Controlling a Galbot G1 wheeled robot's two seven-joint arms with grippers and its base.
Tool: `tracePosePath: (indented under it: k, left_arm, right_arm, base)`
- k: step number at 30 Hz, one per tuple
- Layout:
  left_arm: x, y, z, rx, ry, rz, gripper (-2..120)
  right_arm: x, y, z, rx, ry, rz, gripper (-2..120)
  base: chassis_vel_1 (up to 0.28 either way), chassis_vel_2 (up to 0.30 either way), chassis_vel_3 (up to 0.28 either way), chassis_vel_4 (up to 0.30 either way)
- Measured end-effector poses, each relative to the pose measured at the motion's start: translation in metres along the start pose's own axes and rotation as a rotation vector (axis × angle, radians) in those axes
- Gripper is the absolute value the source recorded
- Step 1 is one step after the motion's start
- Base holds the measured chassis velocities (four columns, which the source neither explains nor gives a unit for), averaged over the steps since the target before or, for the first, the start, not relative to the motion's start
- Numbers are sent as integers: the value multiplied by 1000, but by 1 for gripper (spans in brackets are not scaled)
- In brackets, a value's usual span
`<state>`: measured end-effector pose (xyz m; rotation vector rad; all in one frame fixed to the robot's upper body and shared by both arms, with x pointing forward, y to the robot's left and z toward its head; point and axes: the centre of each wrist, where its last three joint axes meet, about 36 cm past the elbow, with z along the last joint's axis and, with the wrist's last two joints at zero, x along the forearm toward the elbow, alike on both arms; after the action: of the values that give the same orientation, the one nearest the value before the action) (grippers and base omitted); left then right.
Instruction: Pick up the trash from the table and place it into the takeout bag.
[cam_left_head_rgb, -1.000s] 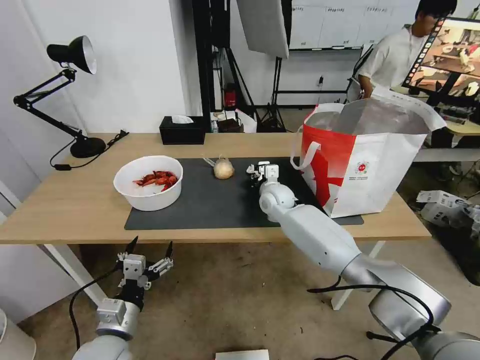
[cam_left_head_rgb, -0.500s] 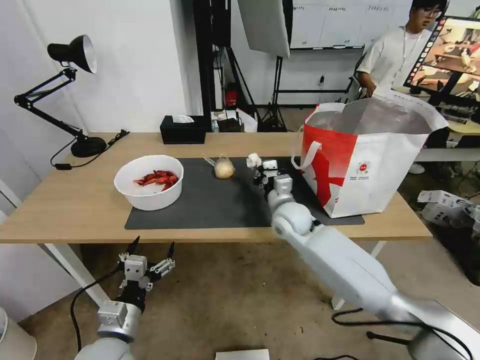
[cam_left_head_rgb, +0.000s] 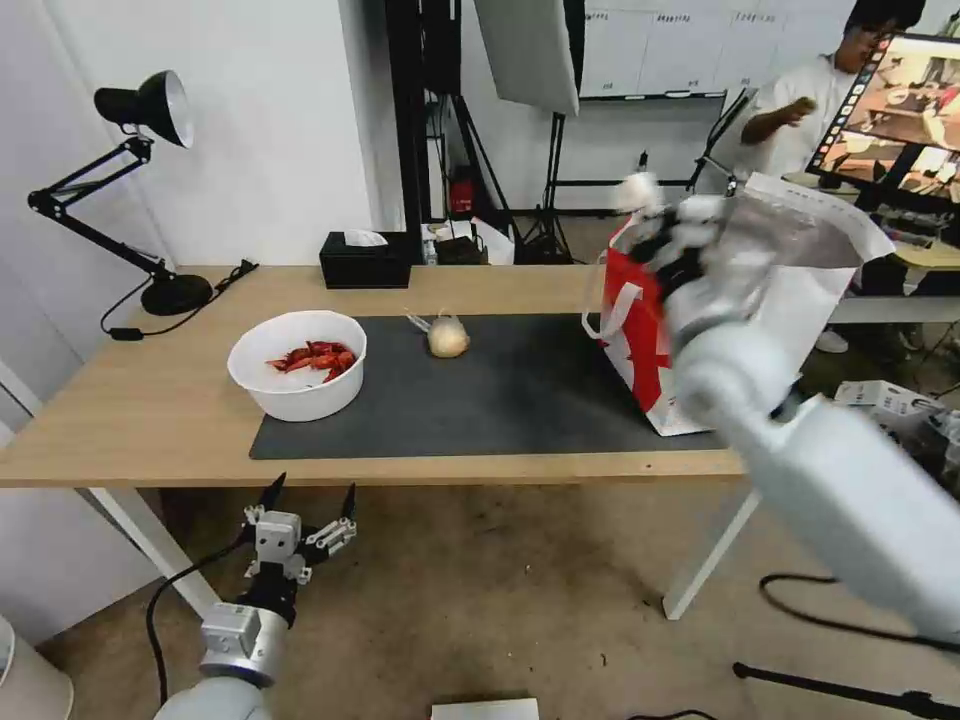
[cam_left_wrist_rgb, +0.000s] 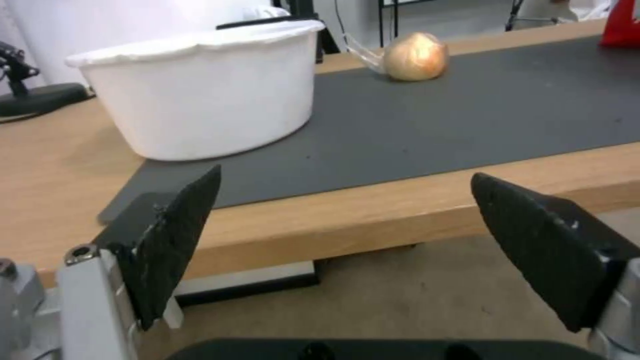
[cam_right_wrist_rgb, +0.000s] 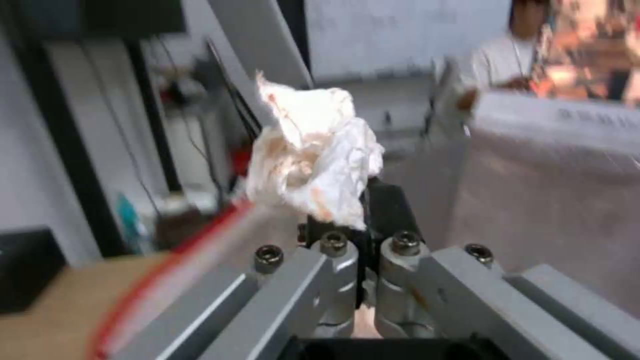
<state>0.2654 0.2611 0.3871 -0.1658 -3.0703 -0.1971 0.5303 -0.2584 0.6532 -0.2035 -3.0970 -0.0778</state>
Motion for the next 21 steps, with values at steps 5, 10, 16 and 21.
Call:
tracePosePath:
  k: [5, 10, 16, 21]
  left_arm:
    - [-1, -1, -1, -1, -3, 5, 100]
    - [1, 1, -5, -6, -11, 4, 100]
    - [3, 4, -9, -11, -16, -4, 100]
    - [4, 4, -9, -11, -18, -7, 100]
  right_arm:
    - [-12, -11, -21, 20, 151, 37, 7]
    - [-14, -10, -36, 96, 205, 22, 25]
    - [-13, -8, -43, 133, 188, 31, 43]
    - [-9, -8, -44, 131, 156, 27, 64]
  base:
    - [0, 0, 0, 0]
    - [0, 0, 0, 0]
    - [0, 0, 0, 0]
    - [0, 0, 0, 0]
